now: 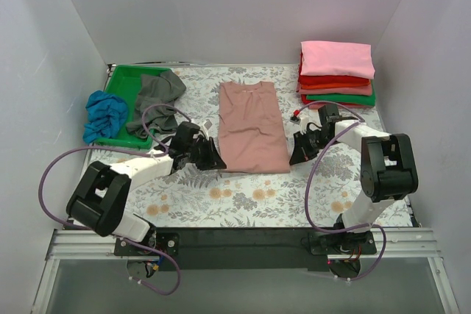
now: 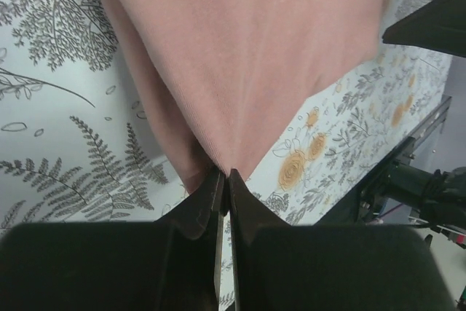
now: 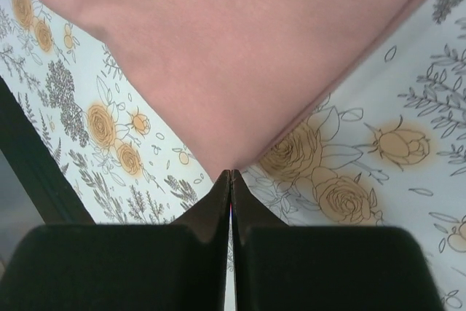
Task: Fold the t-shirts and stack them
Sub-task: Fold the tshirt
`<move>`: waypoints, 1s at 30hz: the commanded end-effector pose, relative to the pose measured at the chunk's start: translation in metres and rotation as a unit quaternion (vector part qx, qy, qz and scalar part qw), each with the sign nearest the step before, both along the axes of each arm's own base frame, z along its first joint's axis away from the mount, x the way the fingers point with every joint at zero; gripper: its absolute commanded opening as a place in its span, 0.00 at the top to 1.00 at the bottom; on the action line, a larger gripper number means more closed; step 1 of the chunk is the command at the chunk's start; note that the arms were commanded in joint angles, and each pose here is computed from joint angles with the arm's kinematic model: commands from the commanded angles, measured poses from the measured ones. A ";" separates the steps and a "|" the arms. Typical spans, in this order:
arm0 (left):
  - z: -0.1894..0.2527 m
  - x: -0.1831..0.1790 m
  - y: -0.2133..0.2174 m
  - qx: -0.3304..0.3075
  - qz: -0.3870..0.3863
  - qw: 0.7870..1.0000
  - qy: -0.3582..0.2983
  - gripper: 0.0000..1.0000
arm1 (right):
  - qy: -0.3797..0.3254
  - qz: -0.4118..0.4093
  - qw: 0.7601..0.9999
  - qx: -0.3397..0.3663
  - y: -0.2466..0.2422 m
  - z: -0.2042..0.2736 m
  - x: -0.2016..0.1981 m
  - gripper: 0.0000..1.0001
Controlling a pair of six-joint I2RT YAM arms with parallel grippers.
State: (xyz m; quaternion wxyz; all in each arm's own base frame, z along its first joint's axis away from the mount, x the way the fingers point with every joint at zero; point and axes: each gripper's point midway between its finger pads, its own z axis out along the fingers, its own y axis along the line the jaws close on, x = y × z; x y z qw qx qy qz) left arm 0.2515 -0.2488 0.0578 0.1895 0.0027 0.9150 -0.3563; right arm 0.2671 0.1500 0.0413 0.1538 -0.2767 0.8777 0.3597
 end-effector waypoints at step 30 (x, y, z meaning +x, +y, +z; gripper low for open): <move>-0.009 -0.034 0.006 -0.026 -0.006 0.999 0.021 1.00 | 0.066 0.041 0.996 0.038 0.013 -0.017 -0.029 0.82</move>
